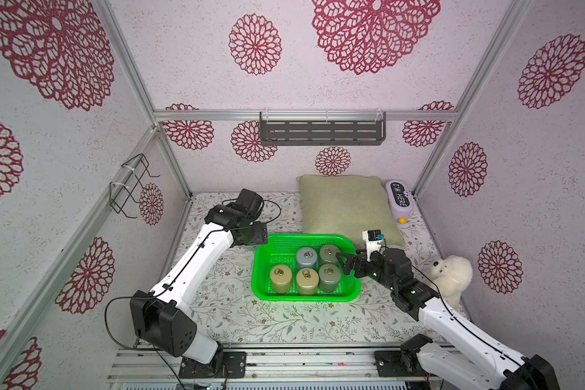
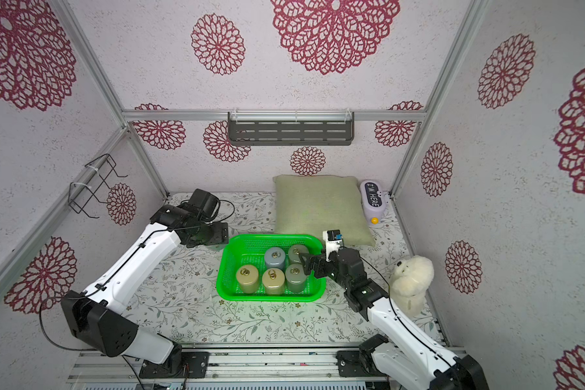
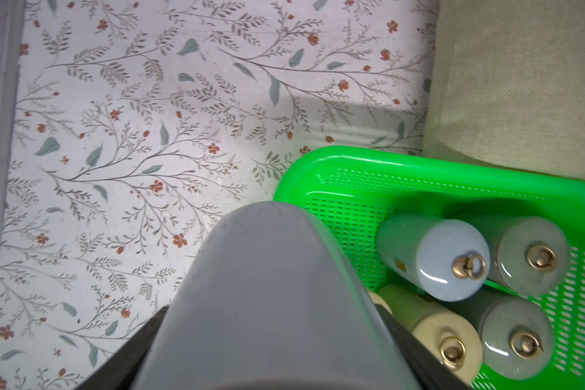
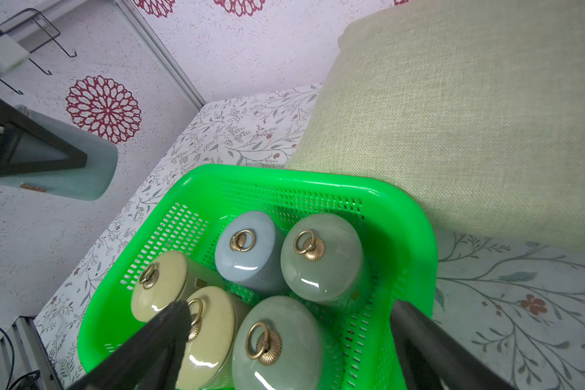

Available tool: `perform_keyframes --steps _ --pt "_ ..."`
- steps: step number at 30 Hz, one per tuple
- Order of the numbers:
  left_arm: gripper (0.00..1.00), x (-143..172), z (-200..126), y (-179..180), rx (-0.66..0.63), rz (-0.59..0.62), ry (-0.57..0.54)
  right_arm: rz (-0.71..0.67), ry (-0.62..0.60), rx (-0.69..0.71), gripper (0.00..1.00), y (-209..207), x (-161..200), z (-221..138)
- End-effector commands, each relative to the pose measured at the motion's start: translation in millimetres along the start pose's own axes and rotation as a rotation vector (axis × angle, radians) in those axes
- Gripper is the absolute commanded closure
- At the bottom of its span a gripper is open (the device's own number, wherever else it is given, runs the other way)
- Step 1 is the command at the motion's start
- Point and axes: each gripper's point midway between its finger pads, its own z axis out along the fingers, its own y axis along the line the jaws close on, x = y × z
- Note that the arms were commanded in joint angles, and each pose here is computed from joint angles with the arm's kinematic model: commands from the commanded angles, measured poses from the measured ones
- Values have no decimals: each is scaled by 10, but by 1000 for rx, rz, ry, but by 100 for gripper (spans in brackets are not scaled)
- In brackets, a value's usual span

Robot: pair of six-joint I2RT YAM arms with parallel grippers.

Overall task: Take the tea canister out of the basket
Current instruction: Place the tea canister at the center of the board.

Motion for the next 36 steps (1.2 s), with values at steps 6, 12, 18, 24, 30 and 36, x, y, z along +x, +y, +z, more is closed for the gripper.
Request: perform_keyframes --steps 6,12,18,24,30,36 --pt "24 -201 -22 546 -64 -170 -89 6 -25 -75 1 149 -56 -18" --pt "24 -237 234 807 -99 -234 -58 -5 -34 -96 1 218 -71 -50" --pt "23 -290 600 841 -103 -242 -1 -14 -34 -106 1 255 -65 -55" --pt "24 -297 1006 721 -69 -244 72 -22 -29 -110 1 279 -45 -43" --pt "23 -348 1303 653 -61 -242 115 -39 -23 -131 1 335 -24 -27" --pt "24 -251 1519 557 -24 -248 172 -57 -16 -113 1 343 6 -5"
